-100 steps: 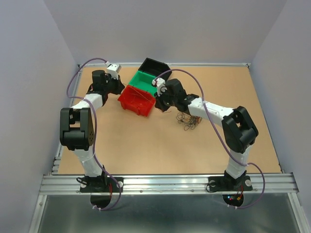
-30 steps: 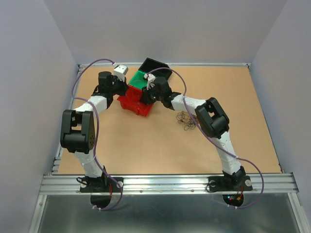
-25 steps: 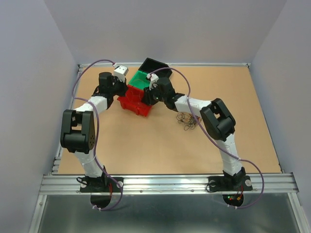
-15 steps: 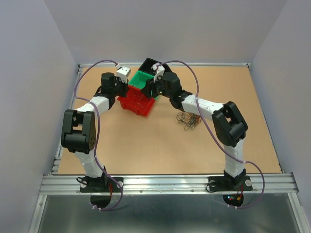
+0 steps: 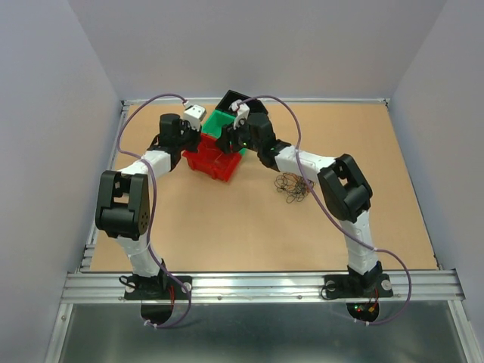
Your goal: Untangle the cables
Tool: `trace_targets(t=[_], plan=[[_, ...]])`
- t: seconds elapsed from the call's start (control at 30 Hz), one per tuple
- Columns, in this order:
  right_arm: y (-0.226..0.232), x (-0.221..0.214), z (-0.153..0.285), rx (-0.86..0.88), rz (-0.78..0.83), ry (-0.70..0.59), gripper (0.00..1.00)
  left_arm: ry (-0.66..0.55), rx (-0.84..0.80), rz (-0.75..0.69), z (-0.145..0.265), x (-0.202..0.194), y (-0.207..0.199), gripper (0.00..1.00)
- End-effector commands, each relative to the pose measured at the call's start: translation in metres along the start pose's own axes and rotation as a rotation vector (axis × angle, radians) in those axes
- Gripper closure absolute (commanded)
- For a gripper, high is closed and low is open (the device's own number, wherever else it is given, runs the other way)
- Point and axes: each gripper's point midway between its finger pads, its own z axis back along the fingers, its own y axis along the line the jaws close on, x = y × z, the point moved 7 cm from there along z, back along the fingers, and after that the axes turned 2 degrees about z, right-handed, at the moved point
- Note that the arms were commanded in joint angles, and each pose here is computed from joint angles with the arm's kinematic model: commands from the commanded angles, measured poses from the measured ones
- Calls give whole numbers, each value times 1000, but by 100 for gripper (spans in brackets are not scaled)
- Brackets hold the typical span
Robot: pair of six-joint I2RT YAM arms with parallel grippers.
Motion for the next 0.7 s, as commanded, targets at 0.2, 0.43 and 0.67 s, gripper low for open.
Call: trace_targets(t=[0.2, 0.43, 0.67], plan=[[-3, 22, -25, 40, 61, -73, 49, -70, -2, -70, 21, 22, -6, 100], [-2, 6, -25, 67, 48, -32, 99, -68, 7, -71, 21, 23, -5, 100], [1, -19, -20, 70, 44, 22, 99, -72, 8, -71, 22, 24, -5, 73]])
